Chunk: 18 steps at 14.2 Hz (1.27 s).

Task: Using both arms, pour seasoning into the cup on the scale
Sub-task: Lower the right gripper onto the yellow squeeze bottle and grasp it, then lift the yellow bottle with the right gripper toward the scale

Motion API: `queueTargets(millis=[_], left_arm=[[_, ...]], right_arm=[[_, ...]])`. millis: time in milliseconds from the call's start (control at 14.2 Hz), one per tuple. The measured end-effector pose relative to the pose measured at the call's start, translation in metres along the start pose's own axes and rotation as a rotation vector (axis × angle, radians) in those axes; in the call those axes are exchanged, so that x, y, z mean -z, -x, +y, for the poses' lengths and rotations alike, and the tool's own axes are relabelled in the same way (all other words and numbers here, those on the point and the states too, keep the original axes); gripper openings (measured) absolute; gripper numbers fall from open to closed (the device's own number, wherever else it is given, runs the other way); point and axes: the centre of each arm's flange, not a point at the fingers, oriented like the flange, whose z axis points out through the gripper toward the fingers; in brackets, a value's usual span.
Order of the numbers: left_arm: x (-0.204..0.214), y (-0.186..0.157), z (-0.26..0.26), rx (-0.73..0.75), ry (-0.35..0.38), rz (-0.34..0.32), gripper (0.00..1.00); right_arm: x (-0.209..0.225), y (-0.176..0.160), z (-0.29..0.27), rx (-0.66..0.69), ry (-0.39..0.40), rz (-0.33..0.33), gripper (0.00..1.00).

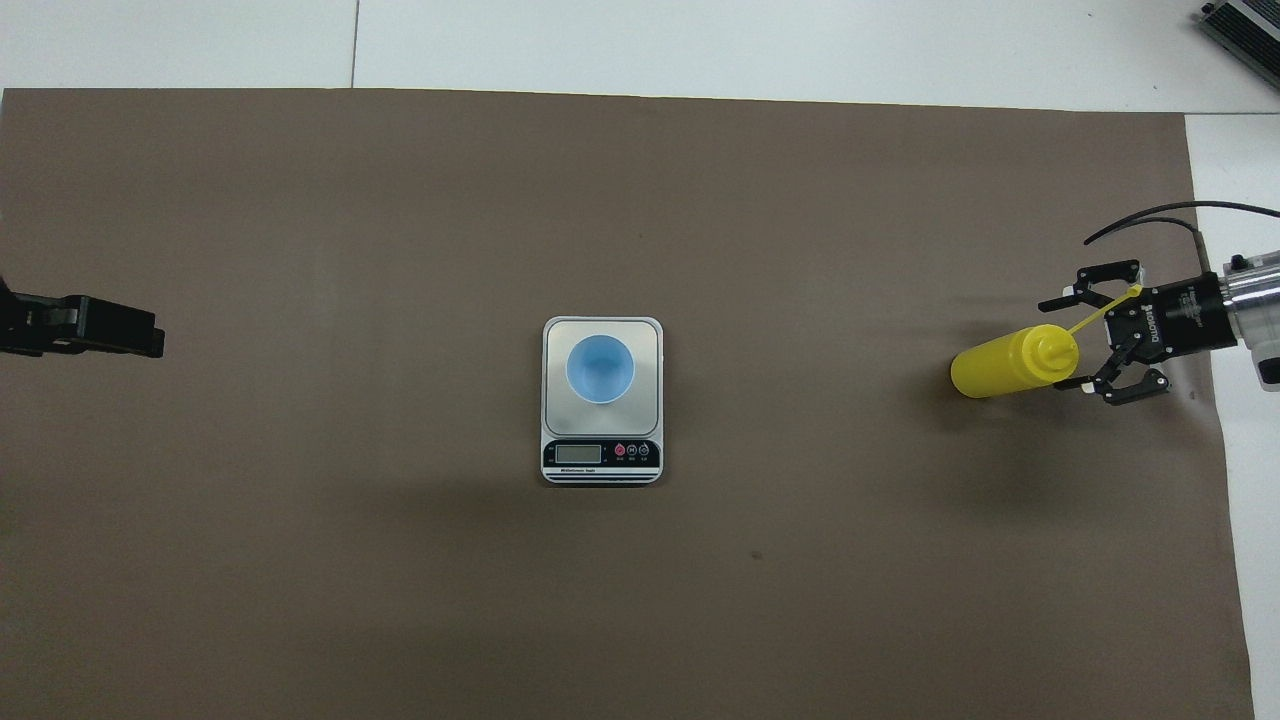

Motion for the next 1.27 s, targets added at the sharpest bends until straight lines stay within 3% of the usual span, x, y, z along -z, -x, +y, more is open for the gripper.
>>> queueTargets(millis=[494,918,1271], left_arm=[[0.000,0.000,0.000,0.000,0.000,0.000,1.00],[0.000,0.000,0.000,0.000,0.000,-0.001,1.00],[0.000,0.000,0.000,0.000,0.000,-0.001,1.00]], right_arm=[[-0.015,0.000,0.011,-0.004,0.042,-0.027,1.00],[-0.034,-0.003,0.014,-0.023,-0.016,-0.079,1.00],[-0.041,0.001,0.018,0.025,-0.012,-0.086,1.00]])
